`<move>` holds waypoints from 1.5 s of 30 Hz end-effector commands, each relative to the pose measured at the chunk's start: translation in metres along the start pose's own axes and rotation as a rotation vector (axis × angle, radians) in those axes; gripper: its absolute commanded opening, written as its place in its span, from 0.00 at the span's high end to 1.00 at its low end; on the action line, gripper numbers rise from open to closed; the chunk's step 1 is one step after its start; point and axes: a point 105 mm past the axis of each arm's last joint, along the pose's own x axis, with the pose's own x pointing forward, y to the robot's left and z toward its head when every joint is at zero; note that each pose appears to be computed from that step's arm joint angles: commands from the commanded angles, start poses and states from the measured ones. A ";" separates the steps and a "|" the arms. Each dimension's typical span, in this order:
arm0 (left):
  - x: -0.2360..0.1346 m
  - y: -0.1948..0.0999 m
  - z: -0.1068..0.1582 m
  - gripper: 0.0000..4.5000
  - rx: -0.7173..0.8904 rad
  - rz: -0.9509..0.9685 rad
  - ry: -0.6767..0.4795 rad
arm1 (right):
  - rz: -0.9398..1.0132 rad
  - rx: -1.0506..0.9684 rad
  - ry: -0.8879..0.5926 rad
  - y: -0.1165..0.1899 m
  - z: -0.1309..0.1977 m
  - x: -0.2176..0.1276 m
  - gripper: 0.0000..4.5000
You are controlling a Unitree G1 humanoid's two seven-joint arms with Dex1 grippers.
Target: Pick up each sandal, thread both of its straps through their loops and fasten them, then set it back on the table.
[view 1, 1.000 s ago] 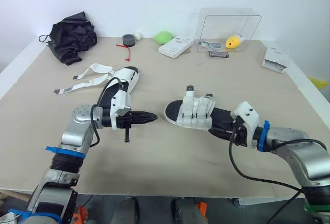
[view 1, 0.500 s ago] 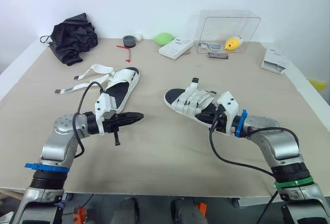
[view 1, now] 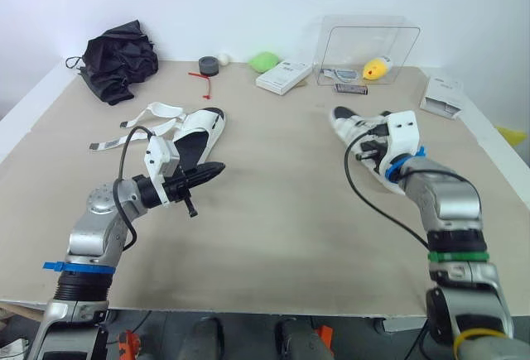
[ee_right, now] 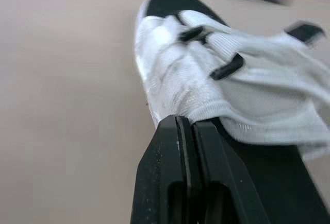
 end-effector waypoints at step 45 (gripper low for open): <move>0.015 0.090 -0.041 0.01 -0.135 0.596 0.309 | 0.652 -0.234 -0.318 0.108 0.018 -0.109 0.15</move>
